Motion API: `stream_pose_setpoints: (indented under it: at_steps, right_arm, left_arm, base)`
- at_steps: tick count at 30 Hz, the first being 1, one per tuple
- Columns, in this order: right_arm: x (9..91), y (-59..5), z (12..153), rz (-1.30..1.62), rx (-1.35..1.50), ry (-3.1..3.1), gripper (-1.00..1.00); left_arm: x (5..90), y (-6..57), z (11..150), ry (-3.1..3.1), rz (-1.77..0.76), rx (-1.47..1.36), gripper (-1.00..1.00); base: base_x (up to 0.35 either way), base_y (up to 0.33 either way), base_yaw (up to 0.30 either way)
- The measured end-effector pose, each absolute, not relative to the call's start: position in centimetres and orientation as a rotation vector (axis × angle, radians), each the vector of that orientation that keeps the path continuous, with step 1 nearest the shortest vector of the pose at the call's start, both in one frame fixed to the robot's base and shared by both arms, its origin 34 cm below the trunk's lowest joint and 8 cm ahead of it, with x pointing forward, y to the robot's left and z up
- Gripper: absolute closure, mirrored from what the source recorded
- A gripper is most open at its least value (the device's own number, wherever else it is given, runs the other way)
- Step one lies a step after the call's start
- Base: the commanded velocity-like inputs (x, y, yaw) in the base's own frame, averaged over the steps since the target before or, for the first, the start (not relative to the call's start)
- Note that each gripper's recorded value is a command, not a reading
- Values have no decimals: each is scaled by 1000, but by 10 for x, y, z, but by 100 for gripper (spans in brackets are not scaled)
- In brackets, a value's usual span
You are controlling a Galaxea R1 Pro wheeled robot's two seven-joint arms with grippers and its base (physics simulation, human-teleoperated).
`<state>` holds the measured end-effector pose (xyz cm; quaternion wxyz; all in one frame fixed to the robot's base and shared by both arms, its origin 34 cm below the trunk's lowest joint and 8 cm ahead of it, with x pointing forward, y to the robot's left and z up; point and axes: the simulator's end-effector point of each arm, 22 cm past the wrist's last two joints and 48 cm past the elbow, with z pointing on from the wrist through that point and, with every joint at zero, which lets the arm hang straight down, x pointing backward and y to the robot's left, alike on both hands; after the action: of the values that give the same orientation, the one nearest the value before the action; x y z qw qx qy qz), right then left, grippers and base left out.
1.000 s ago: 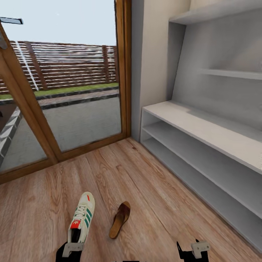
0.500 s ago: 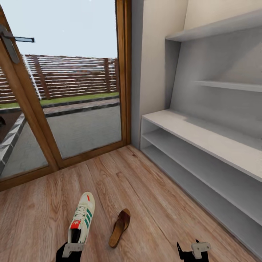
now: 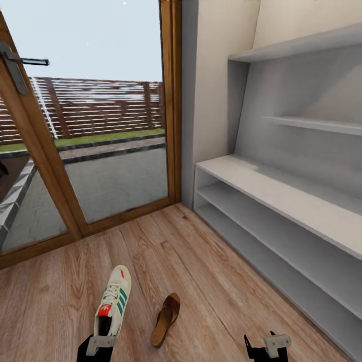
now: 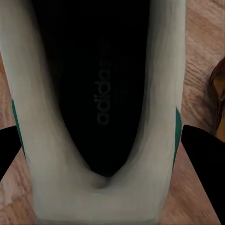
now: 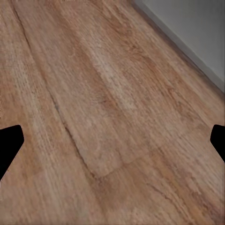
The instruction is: Pick up the two gym shoes and the two sandals from the corridor floor and place them onto the hallstand (shoe rack) in the corridor, making sure they are on the rack and not on the floor. Arrange them so the two gym shoes are next to each other and the two sandals are next to each other.
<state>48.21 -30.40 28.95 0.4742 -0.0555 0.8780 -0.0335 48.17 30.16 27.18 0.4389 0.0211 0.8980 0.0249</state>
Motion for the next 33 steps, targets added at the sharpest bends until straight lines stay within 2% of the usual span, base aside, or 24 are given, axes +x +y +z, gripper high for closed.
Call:
stream_pose_setpoints:
  at_steps: [7,18,33]
  right_arm:
    - [486,-304,305,-81,-137,2148,-100]
    - [492,-304,330,-81,-136,2147,-100]
    - [499,-303,360,-79,-140,2147,-100]
  left_arm:
    - [485,302,287,2232,62,52,100]
    - [492,302,312,2232,62,52,100]
    - [498,301,342,2233,61,53,100]
  base:
    - [0,0,-36]
    - [0,0,-187]
    - [0,0,-18]
